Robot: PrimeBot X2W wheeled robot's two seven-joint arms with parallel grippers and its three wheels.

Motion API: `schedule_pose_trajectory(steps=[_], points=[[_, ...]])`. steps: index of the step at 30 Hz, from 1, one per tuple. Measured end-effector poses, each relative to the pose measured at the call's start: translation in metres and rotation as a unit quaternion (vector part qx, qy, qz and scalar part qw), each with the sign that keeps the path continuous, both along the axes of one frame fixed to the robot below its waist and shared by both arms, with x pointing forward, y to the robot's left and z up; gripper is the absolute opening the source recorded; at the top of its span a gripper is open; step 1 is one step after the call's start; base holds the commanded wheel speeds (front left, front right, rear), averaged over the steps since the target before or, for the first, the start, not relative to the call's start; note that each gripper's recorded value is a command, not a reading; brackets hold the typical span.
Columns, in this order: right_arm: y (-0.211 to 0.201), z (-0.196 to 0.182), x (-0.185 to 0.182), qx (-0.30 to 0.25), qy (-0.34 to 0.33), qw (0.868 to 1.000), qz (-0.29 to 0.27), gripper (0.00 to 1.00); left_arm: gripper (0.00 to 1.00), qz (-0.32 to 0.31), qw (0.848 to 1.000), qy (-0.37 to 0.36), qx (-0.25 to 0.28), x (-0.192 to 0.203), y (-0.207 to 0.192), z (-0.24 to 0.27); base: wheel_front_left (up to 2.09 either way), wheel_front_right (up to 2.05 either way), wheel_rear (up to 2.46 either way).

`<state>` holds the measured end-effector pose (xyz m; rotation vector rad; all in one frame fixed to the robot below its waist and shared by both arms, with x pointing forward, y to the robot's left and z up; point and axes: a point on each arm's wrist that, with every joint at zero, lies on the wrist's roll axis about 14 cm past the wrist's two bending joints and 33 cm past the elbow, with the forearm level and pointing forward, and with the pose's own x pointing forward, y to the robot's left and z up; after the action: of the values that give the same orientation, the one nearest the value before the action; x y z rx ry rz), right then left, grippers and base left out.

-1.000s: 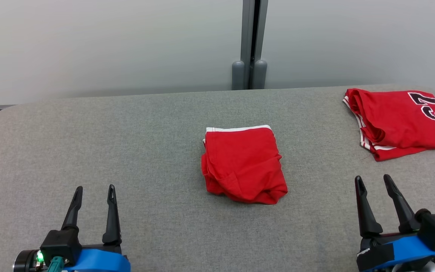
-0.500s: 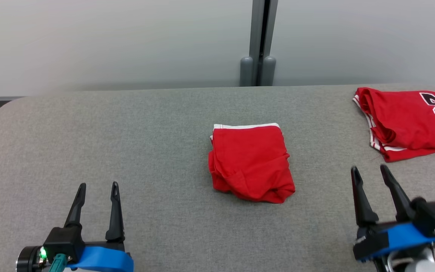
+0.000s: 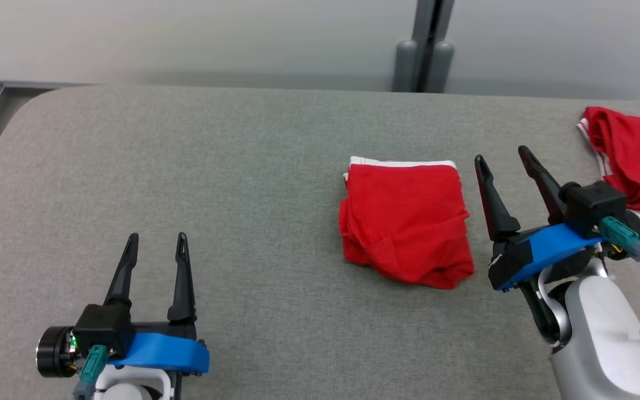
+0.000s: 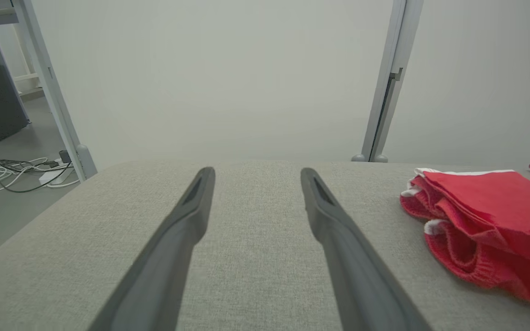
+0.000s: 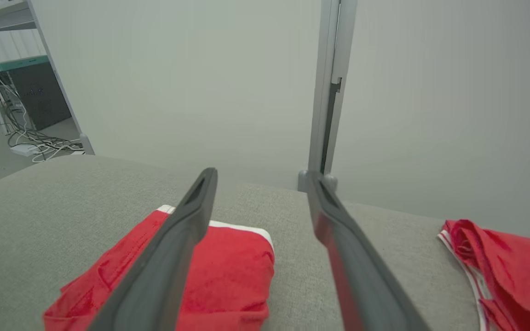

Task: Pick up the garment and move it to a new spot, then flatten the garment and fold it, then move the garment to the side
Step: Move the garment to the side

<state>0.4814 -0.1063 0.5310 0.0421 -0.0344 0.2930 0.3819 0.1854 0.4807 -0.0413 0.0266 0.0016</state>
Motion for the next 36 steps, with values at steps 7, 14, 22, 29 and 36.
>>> schedule_pose_trajectory(steps=[7,14,22,29,36], points=[[0.01,-0.067,0.016,-0.026,0.099,0.995,0.015,1.0,1.0,0.02,1.0,0.015,-0.001,0.001,0.012,-0.013,0.0,0.0,0.0],[0.017,-0.127,0.009,-0.04,0.181,0.982,0.023,1.0,1.0,0.03,0.999,0.026,0.0,0.004,0.017,-0.022,0.0,0.0,0.0],[0.034,-0.158,-0.015,-0.023,0.232,0.972,0.04,1.0,1.0,0.031,0.999,0.028,-0.003,0.004,0.016,-0.025,0.0,0.0,0.0],[0.032,-0.156,-0.017,-0.006,0.227,0.973,0.033,0.0,1.0,0.017,0.999,0.027,-0.008,0.008,0.007,-0.026,0.0,0.0,0.0],[-0.009,-0.142,-0.001,-0.022,0.191,0.981,0.0,0.0,1.0,-0.009,0.999,0.029,-0.019,0.024,-0.011,-0.031,0.0,0.0,0.0]])
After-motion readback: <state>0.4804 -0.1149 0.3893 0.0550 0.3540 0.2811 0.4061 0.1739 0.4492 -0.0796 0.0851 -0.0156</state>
